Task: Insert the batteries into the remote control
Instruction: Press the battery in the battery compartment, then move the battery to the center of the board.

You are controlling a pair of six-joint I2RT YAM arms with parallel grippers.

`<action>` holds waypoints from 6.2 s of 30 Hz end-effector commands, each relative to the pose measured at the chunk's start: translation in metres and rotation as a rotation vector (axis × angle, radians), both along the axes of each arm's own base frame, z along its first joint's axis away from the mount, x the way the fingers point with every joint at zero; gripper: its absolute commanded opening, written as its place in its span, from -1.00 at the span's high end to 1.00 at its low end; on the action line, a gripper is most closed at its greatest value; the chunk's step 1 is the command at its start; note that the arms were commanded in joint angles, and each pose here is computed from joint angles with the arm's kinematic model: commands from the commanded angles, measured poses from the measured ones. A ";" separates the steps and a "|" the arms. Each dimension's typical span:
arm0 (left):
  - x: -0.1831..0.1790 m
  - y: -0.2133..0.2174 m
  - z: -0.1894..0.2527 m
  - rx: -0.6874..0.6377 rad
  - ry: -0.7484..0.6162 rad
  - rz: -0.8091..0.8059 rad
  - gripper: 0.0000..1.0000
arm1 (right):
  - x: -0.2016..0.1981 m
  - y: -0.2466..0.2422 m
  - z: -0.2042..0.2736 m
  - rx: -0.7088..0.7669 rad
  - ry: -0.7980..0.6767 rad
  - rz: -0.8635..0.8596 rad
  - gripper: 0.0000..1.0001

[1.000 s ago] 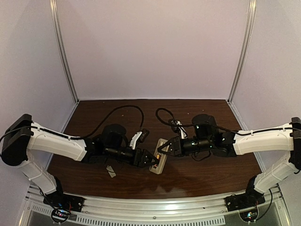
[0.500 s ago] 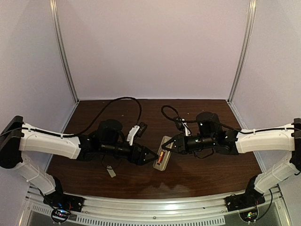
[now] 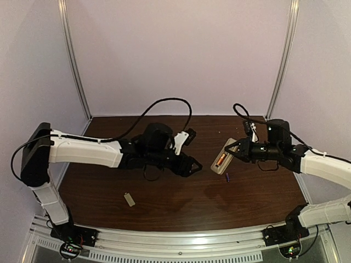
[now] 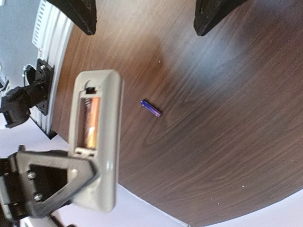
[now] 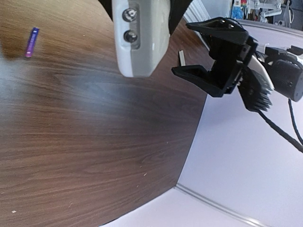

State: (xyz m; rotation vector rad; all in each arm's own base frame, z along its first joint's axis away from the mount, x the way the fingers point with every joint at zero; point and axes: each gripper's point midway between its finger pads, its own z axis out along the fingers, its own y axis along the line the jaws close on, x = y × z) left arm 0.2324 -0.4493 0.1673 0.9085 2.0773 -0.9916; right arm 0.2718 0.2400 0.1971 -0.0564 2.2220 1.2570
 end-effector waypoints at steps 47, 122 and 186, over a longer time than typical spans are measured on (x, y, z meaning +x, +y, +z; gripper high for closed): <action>0.041 -0.114 -0.206 0.519 -0.021 0.103 0.03 | 0.011 -0.133 -0.001 -0.033 0.012 -0.245 1.00; 0.010 0.134 -0.125 0.958 -0.257 -0.395 -0.17 | -0.029 -0.046 0.019 0.034 -0.115 0.130 1.00; 0.004 0.092 -0.155 0.474 0.431 0.421 -0.34 | -0.022 -0.053 0.010 -0.045 -0.103 0.089 1.00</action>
